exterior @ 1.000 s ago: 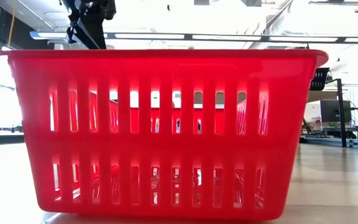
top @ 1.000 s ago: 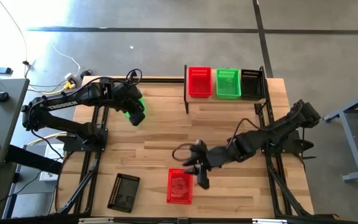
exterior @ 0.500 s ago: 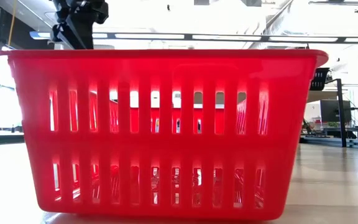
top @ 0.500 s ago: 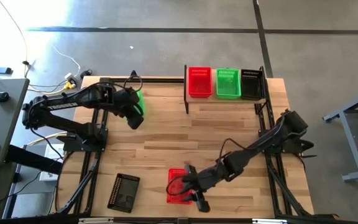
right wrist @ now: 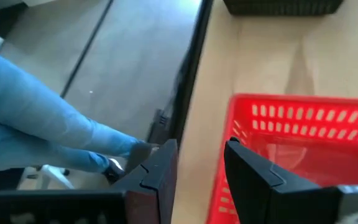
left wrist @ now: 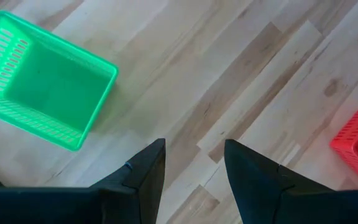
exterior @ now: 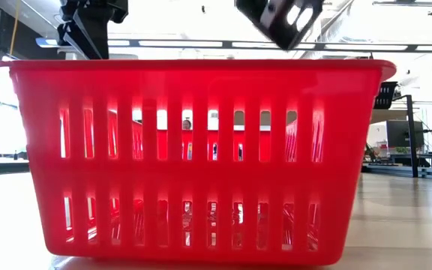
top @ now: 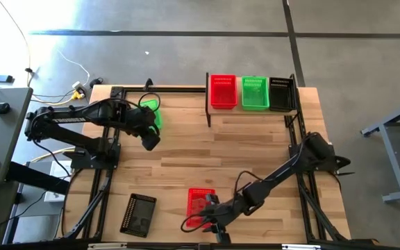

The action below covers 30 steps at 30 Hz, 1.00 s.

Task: Stack baskets on shelf by color
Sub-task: Stack the red bin on top of the red bin

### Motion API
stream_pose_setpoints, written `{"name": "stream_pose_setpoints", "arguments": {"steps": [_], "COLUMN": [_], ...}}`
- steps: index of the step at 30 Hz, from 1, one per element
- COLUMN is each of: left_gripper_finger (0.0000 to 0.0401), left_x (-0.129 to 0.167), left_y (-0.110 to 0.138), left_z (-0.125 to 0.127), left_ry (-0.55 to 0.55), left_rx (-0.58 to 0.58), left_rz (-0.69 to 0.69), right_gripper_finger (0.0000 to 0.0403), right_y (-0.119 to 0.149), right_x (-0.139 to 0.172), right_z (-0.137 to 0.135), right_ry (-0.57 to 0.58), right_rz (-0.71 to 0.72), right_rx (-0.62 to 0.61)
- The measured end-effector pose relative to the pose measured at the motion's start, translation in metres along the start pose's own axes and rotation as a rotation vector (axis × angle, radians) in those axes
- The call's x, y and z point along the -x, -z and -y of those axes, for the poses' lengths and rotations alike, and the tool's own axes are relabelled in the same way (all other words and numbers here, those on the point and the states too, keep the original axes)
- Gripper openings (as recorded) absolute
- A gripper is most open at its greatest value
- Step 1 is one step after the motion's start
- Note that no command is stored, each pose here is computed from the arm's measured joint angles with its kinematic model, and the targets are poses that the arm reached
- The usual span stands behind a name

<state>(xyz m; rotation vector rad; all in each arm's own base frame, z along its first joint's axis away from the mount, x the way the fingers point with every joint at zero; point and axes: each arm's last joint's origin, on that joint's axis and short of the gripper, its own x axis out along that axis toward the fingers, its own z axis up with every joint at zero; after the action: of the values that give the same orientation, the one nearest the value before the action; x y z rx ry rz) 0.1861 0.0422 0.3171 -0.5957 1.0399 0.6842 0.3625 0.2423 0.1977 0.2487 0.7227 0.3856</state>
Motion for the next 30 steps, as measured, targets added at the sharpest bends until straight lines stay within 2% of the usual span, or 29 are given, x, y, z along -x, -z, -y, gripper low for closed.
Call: {"name": "stream_pose_setpoints", "arguments": {"steps": [5, 20, 30], "left_gripper_finger": [0.0154, 0.0154, 0.0154], "left_x": [0.000, 0.000, 0.000], "left_y": [0.001, 0.001, 0.001], "left_z": [0.001, 0.001, 0.001], "left_ry": [-0.023, -0.032, -0.035], "left_rx": [-0.009, -0.008, -0.011], "left_rz": [0.018, 0.022, 0.025], "right_gripper_finger": [0.0118, 0.0118, 0.0118], "right_y": [0.011, 0.027, 0.039], "right_x": [-0.013, -0.033, -0.033], "right_z": [0.004, 0.010, 0.017], "right_ry": [0.049, 0.045, 0.142], "right_rz": [-0.015, -0.056, -0.156], "right_rx": [-0.020, -0.076, -0.138]}}
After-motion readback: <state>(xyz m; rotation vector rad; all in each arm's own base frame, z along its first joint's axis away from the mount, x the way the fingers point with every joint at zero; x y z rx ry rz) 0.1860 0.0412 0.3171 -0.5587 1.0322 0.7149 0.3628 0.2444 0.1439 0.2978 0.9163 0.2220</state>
